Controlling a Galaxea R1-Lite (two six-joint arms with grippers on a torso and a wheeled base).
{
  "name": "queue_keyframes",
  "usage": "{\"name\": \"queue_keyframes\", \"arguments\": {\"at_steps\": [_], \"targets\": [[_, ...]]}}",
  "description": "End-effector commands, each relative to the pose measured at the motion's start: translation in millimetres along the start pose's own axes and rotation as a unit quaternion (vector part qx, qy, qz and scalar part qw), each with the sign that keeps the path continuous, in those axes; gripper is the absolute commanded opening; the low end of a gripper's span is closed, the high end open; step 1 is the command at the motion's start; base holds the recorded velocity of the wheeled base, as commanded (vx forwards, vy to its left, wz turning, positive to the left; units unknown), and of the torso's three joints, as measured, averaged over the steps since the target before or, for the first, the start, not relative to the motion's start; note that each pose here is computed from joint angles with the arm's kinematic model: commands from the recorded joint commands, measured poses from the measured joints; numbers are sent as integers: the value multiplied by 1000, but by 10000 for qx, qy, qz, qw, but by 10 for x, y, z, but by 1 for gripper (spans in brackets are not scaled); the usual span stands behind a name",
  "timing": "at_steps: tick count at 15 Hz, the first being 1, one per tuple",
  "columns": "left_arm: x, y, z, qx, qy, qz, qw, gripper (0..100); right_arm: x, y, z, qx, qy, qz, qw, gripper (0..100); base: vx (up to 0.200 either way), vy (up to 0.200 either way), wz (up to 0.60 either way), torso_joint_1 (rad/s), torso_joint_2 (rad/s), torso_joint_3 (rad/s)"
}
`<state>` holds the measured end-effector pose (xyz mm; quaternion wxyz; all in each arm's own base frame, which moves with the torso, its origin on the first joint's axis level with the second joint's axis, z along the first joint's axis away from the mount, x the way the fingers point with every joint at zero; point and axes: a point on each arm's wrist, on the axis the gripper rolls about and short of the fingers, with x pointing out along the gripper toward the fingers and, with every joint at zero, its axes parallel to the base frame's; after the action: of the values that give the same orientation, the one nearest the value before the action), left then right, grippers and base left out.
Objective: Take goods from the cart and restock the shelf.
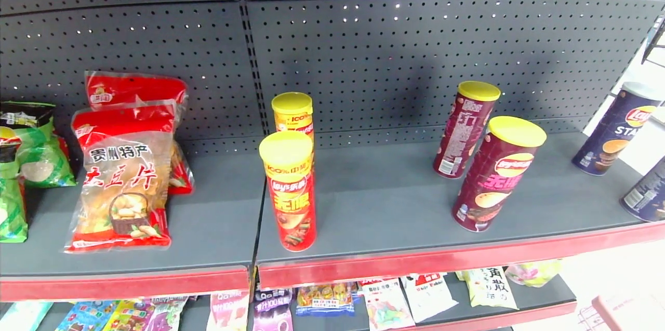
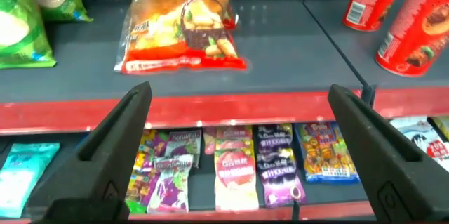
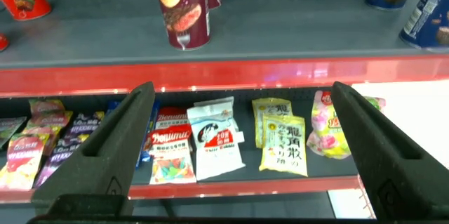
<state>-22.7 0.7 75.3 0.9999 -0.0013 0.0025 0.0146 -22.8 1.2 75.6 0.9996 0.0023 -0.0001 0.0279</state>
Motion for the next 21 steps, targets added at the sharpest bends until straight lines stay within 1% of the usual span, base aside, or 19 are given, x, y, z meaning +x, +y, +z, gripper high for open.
{"name": "queue_keyframes", "arguments": {"at_steps": [1,3,21], "targets": [[2,0,-2,-1,13,-8,10000,100,0,0,0,0,2,5,10000,100,0,0,0,0,0,0],[1,0,2,-1,5,-8,10000,100,0,0,0,0,2,5,10000,100,0,0,0,0,0,0],[2,0,-2,7,13,-8,10000,100,0,0,0,-8,2,13,10000,100,0,-200,0,4,1,2]]}}
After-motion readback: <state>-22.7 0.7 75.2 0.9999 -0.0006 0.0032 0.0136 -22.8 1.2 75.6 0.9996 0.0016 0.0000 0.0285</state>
